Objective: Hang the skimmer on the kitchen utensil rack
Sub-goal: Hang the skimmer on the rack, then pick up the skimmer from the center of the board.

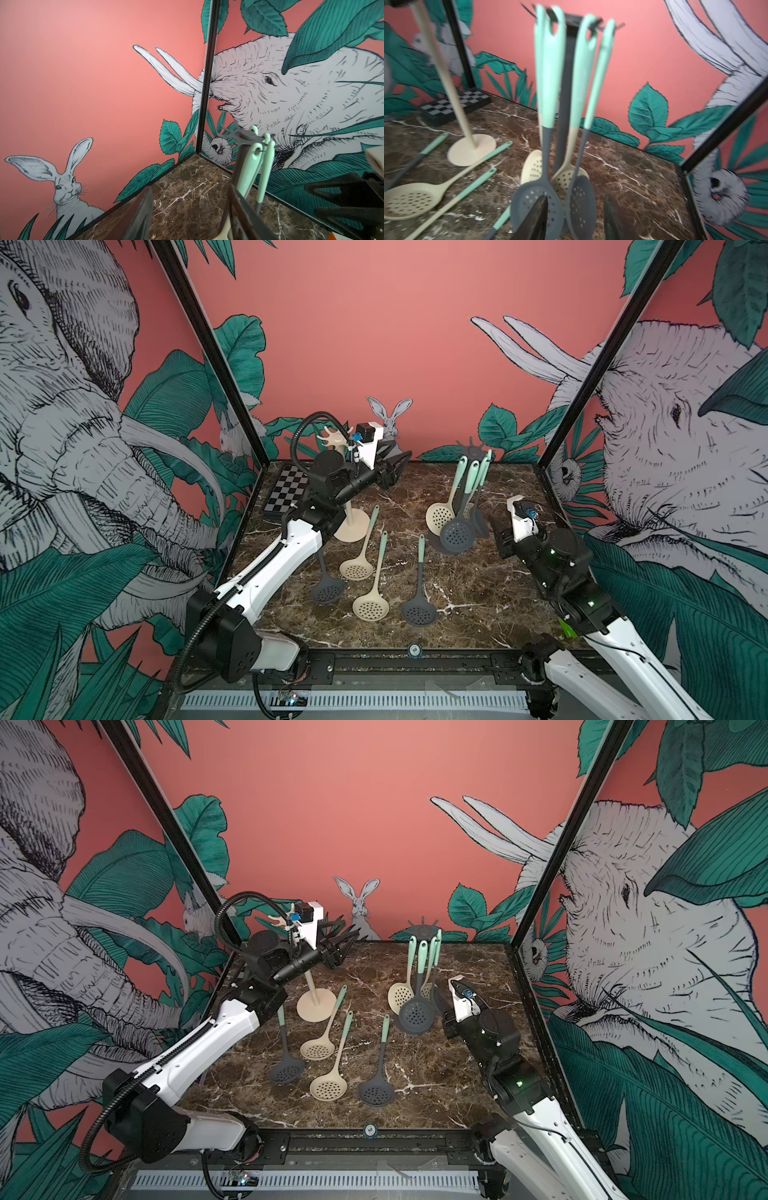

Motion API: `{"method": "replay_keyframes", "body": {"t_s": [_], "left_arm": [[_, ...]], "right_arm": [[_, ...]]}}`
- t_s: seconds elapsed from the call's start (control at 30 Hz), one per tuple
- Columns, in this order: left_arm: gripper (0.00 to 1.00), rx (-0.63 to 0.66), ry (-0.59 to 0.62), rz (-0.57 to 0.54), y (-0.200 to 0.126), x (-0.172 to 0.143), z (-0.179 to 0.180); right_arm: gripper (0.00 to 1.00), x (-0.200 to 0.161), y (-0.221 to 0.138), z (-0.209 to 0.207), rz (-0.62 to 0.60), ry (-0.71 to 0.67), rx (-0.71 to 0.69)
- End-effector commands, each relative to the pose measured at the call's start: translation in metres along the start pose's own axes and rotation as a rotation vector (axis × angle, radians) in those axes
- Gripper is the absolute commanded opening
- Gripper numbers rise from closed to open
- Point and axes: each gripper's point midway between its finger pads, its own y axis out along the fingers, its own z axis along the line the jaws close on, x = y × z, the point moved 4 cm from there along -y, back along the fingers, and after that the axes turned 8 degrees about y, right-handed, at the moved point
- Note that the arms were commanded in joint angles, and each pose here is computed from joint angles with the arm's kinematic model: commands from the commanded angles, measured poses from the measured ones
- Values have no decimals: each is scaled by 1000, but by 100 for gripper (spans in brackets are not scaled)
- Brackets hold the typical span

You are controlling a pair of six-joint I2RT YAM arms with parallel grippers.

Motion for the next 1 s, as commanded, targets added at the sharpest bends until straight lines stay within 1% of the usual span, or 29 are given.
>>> {"method": "replay_keyframes", "body": {"t_s": [0.0, 0.13, 0.2, 0.33, 0.4, 0.6, 0.73, 0.83, 0.87, 0.97], "left_arm": [[60, -69, 93, -160, -24, 62, -19], [60, -41, 125, -217, -44, 84, -24], [60, 7, 138, -226, -55, 91, -23], [61, 136, 139, -227, -78, 95, -16], [61, 213, 132, -207, -90, 91, -11], [62, 409, 128, -186, -131, 76, -2], [63, 578, 131, -167, -163, 63, 8], [64, 732, 130, -125, -185, 47, 19], [65, 782, 133, -102, -191, 41, 23], [66, 873, 130, -40, -202, 22, 34]], "right_arm": [[44, 7, 7, 32, 30, 2, 205], [45, 7, 20, 55, 51, -56, 273], [45, 4, 32, 76, 81, -96, 336], [47, -7, 56, 125, 133, -154, 477], [48, -15, 69, 149, 151, -154, 564], [50, -41, 102, 201, 229, -153, 735], [53, -61, 116, 225, 301, -194, 798], [54, -75, 125, 247, 340, -198, 873], [54, -85, 130, 256, 366, -208, 893], [54, -105, 137, 278, 429, -254, 950]]}}
